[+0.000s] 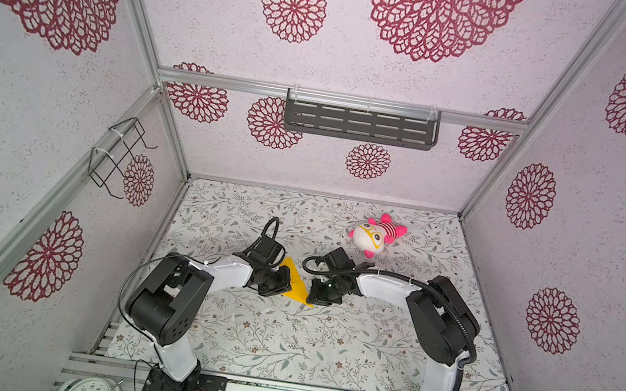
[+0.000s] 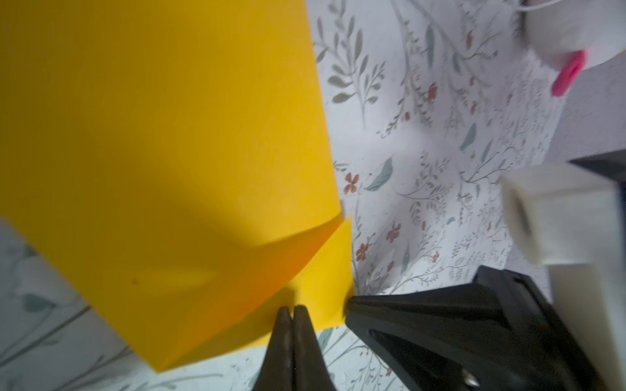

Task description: Fold a paper plane with a square sheet of paper (pick it up from the middle)

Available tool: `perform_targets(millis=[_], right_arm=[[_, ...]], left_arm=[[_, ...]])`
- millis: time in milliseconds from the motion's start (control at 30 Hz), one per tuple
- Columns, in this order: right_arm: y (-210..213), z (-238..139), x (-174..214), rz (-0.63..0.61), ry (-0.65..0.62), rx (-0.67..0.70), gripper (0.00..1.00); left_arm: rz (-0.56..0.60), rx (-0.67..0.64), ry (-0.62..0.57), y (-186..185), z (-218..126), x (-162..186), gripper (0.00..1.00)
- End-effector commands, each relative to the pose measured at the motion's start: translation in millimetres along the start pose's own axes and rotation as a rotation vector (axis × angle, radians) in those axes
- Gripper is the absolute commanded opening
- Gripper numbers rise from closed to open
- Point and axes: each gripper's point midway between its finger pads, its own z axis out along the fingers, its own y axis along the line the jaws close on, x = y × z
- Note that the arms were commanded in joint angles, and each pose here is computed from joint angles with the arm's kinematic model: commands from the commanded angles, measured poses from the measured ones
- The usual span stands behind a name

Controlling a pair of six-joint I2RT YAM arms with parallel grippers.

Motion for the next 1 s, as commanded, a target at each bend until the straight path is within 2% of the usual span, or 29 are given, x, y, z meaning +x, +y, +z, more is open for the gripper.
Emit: perform_targets(millis=[0,300,533,967], right_arm=[[-28,-2,12,0.02,0.028,0.098,0.11],[19,-16,-12,-0.046,-0.05,-0.056,0.11],[43,-1,-23,0.018,-0.06,-0.171,0.11],[44,18,-21,0.076,-0.021,-0.169,0.09]], left_arm=[[-0.004,-0.027,0.001,1,3,-4,0.03],[-0.027,-0.15,0.005,30,6,2,0.0],[-0.035,-0.178,0.01,39,8,6,0.0],[-0.042,-0.197,0.019,44,10,8,0.0]])
